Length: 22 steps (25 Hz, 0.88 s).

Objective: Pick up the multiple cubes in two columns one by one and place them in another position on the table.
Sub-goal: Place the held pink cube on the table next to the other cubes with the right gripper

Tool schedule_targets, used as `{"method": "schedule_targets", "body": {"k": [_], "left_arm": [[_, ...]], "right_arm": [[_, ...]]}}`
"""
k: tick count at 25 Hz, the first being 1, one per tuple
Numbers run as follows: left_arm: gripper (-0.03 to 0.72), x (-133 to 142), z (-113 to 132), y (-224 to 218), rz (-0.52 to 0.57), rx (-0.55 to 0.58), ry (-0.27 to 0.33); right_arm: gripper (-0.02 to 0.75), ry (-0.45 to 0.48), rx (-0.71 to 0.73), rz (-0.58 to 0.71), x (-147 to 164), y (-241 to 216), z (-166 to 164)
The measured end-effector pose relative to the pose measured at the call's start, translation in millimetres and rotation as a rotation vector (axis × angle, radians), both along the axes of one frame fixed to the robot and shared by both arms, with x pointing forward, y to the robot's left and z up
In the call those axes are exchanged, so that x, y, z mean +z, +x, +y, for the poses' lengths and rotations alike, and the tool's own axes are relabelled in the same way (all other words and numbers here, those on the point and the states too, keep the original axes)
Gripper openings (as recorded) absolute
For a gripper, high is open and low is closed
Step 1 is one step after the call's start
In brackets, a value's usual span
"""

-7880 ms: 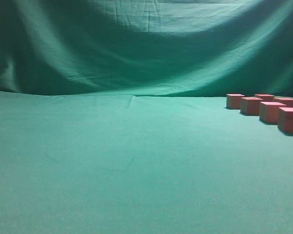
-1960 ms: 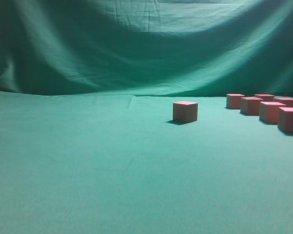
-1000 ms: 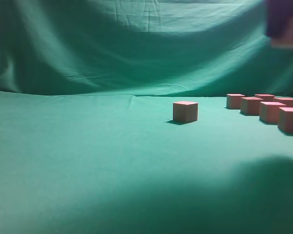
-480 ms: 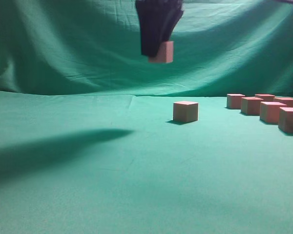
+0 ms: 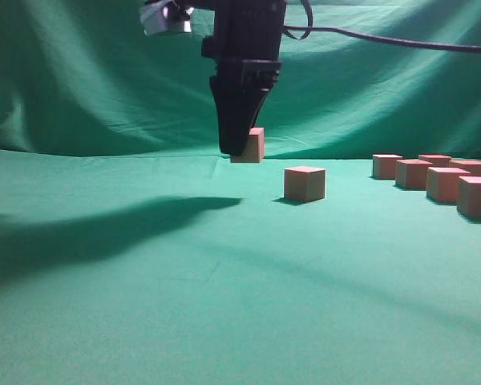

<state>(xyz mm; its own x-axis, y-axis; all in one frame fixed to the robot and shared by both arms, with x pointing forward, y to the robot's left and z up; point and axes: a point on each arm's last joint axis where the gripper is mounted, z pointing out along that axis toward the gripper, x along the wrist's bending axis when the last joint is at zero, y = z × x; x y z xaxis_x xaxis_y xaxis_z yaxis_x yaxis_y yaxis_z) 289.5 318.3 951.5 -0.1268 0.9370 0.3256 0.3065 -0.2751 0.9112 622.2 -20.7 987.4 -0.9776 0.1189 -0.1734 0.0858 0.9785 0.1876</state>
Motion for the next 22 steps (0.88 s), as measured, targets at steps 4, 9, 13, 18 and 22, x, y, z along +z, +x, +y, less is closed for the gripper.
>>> {"method": "schedule_targets", "body": {"k": [4, 9, 13, 18, 22], "left_arm": [[0.0, 0.0, 0.0, 0.0, 0.0, 0.0, 0.0], [0.0, 0.0, 0.0, 0.0, 0.0, 0.0, 0.0], [0.0, 0.0, 0.0, 0.0, 0.0, 0.0, 0.0], [0.0, 0.0, 0.0, 0.0, 0.0, 0.0, 0.0], [0.0, 0.0, 0.0, 0.0, 0.0, 0.0, 0.0]], "right_arm": [[0.251, -0.027, 0.013, -0.043, -11.9, 7.6, 0.8], [0.251, -0.029, 0.006, -0.054, -22.1, 14.9, -2.2], [0.251, 0.008, -0.029, -0.041, -22.1, 20.6, -8.5], [0.251, 0.052, -0.06, -0.013, -22.6, 21.1, -8.4], [0.251, 0.074, -0.065, 0.001, -22.4, 20.0, -6.5]]}}
